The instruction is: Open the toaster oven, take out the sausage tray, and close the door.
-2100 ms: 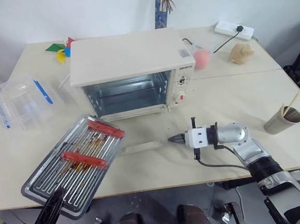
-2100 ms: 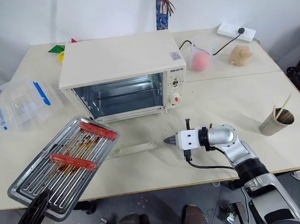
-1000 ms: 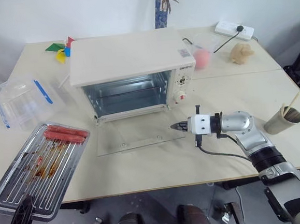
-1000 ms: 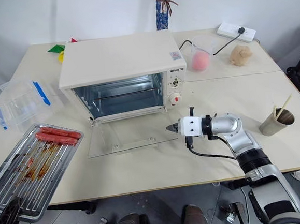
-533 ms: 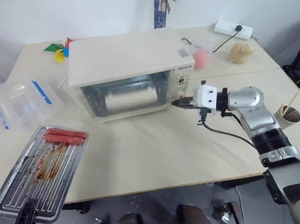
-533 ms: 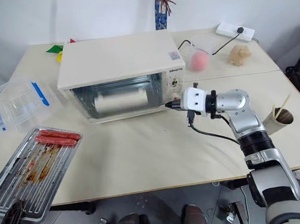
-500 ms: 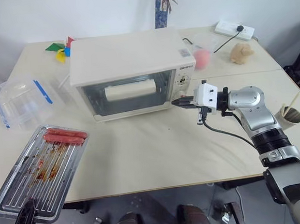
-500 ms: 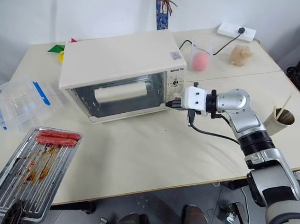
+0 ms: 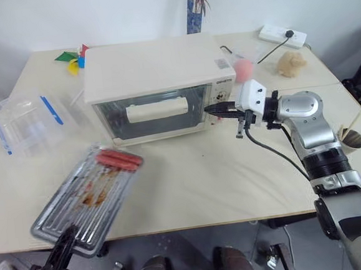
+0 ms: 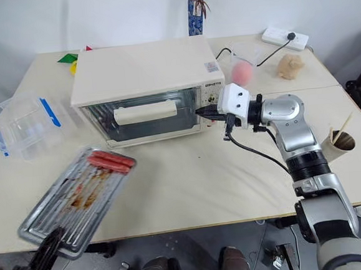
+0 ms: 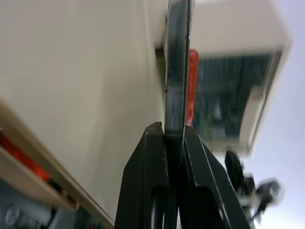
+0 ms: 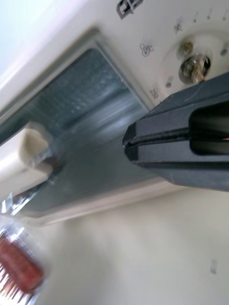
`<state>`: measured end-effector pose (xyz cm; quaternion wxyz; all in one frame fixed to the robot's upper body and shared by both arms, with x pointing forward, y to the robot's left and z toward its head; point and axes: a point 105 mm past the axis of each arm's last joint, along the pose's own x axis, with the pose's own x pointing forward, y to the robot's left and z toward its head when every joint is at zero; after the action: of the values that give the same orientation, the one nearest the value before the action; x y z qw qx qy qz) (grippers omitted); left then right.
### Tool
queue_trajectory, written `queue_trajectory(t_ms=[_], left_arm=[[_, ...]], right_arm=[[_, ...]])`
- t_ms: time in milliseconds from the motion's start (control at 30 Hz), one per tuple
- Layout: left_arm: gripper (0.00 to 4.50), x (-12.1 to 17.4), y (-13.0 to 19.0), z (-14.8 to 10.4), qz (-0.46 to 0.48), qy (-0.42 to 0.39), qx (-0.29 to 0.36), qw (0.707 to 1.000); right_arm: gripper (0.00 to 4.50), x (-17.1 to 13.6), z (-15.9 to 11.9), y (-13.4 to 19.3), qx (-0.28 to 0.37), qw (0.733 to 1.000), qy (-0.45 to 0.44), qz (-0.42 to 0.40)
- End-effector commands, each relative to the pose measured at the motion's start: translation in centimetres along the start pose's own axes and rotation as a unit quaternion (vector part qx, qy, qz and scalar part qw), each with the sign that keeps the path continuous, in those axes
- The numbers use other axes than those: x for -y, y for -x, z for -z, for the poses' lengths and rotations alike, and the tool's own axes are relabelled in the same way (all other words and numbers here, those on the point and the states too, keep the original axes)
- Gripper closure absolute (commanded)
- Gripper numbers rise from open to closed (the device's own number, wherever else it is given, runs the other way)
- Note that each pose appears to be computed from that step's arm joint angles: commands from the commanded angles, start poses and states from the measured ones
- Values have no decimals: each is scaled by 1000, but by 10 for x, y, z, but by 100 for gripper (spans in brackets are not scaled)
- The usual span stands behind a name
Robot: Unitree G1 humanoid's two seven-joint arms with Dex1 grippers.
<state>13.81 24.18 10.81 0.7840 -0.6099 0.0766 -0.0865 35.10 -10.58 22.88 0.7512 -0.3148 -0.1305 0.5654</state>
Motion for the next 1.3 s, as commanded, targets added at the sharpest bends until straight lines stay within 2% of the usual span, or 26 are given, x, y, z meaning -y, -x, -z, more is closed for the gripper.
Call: queue_trajectory(t_ms=[33, 100, 367, 400, 500, 633, 833, 867, 1033, 1233, 1300], left_arm=[[450, 6, -10, 2, 15, -13, -47, 999], [450, 8, -16, 2, 26, -19, -66, 997], [450, 22, -56, 20, 71, -58, -226, 970], [450, 24, -61, 23, 77, -61, -246, 964], [450, 27, -72, 27, 87, -65, -283, 953], [450, 32, -99, 32, 102, -62, -354, 928], [450, 32, -125, 39, 86, -50, -427, 899], [450, 32, -131, 39, 85, -53, -433, 896], [450, 35, -146, 45, 85, -68, -474, 874], [450, 28, -172, 49, 73, -70, -485, 869], [450, 27, -172, 56, 71, -78, -506, 856]], right_arm=[[448, -17, -16, 13, 6, 999, -19, -50], [448, -23, -17, 17, 1, 998, -32, -60], [448, -50, -14, 41, -13, 992, -83, -89], [432, -53, -12, 44, -19, 992, -86, -91], [364, -58, -12, 50, -24, 991, -91, -95], [229, -61, -11, 69, -31, 992, -99, -71], [26, -66, -15, 87, -31, 992, -111, -51], [4, -67, -13, 91, -39, 992, -111, -48], [4, -72, -5, 109, -84, 988, -121, -39], [4, -72, -5, 117, -95, 988, -123, -7], [4, -74, -5, 117, -97, 988, -124, -2]])
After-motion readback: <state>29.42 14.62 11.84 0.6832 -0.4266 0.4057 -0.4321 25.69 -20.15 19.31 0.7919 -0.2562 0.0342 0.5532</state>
